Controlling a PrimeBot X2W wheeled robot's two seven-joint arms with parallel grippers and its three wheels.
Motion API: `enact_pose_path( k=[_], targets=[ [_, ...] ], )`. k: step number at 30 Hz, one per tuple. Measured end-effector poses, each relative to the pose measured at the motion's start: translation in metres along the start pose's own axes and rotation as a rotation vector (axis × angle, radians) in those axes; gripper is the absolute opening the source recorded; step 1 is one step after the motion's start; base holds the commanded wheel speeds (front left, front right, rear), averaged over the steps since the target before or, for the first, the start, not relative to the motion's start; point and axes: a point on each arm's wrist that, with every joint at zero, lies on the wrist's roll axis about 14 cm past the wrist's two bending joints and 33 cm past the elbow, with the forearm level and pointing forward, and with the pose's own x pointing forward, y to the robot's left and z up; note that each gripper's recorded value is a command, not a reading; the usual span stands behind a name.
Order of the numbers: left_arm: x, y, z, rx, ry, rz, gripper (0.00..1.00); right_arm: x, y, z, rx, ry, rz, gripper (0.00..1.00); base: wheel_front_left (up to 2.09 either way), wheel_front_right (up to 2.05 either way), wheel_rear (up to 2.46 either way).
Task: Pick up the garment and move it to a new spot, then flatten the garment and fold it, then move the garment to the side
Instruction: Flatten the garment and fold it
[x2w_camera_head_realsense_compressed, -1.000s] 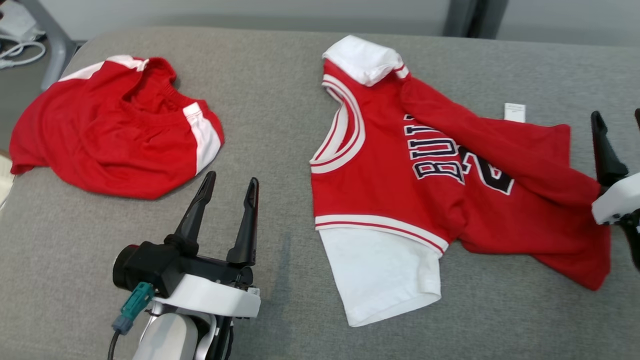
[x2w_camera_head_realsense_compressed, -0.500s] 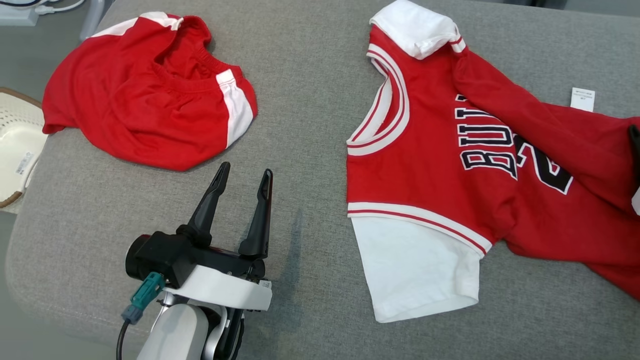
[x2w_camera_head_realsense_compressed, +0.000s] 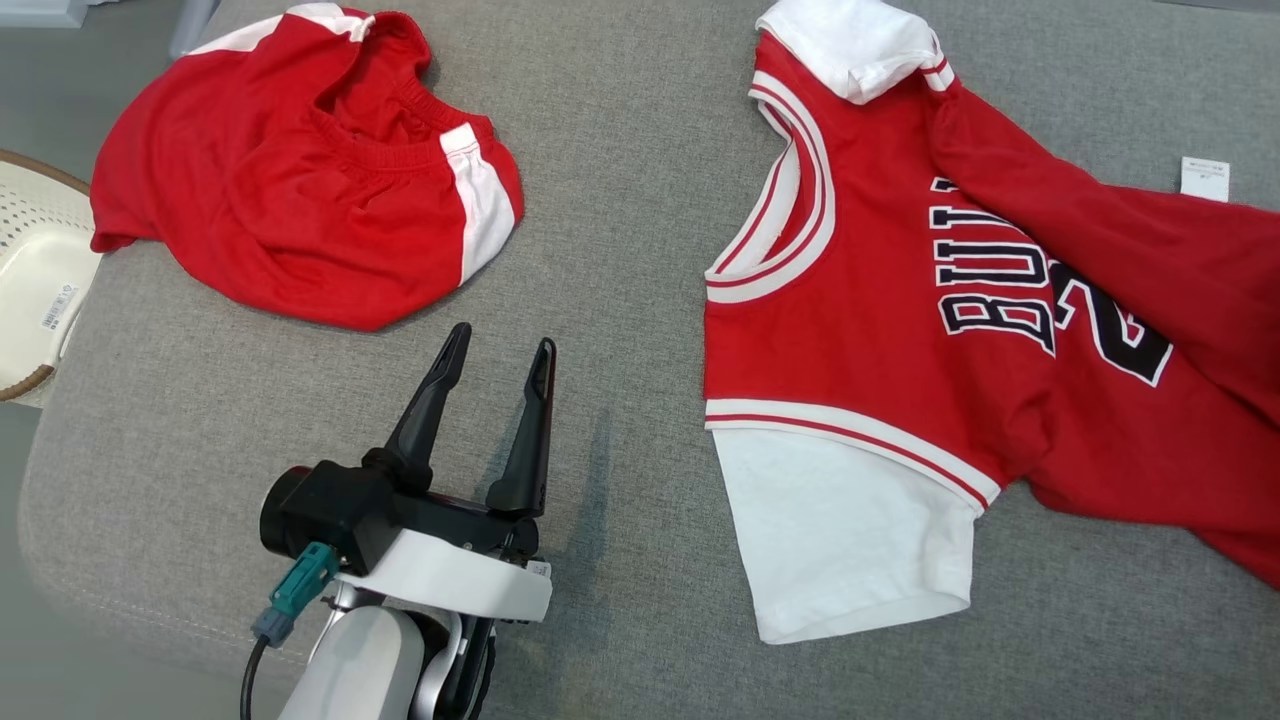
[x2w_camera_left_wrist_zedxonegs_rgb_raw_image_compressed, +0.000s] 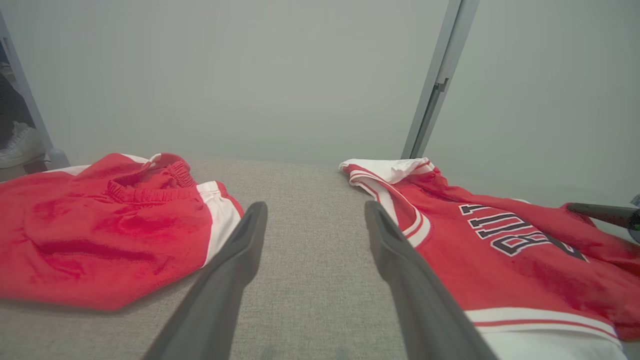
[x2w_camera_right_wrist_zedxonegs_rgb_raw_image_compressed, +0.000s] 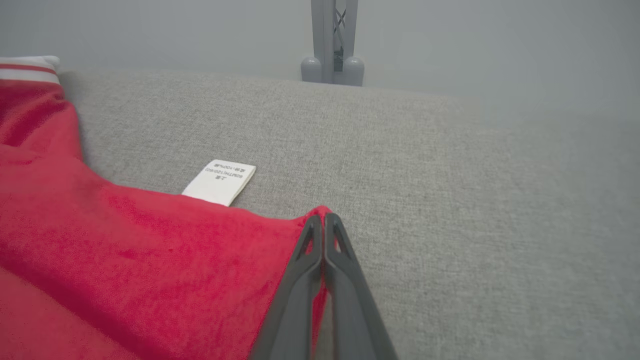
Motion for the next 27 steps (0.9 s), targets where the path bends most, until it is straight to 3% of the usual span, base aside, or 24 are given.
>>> enact_pose_path(
  k=[9,15,22,23,24,25,27],
  targets=[
    [0.002,-0.002,-0.007,0.003,0.019,-0.007,1.00,0.016,-0.023,0.065,-0.106,-0.103,-0.025,0.00,0.00,0.00,0.00],
    [0.001,0.005,-0.008,0.016,0.028,0.013,1.00,0.024,-0.063,0.122,-0.134,-0.198,-0.120,0.00,0.00,0.00,0.00],
    [-0.002,0.014,-0.014,0.016,0.049,0.045,1.00,0.043,-0.083,0.139,-0.149,-0.227,-0.185,0.00,0.00,0.00,0.00],
    [-0.002,0.014,-0.015,0.016,0.054,0.047,1.00,0.045,-0.087,0.137,-0.154,-0.217,-0.196,0.06,0.00,0.00,0.00],
    [-0.002,0.015,-0.017,0.017,0.057,0.051,1.00,0.048,-0.088,0.136,-0.171,-0.208,-0.202,0.46,0.00,0.00,0.00],
    [-0.002,0.014,-0.018,0.016,0.060,0.053,1.00,0.049,-0.090,0.135,-0.195,-0.211,-0.209,1.00,0.00,0.00,0.00],
    [-0.002,0.014,-0.020,0.011,0.066,0.054,1.00,0.050,-0.098,0.137,-0.196,-0.221,-0.234,1.00,0.00,0.00,0.00]
  ],
)
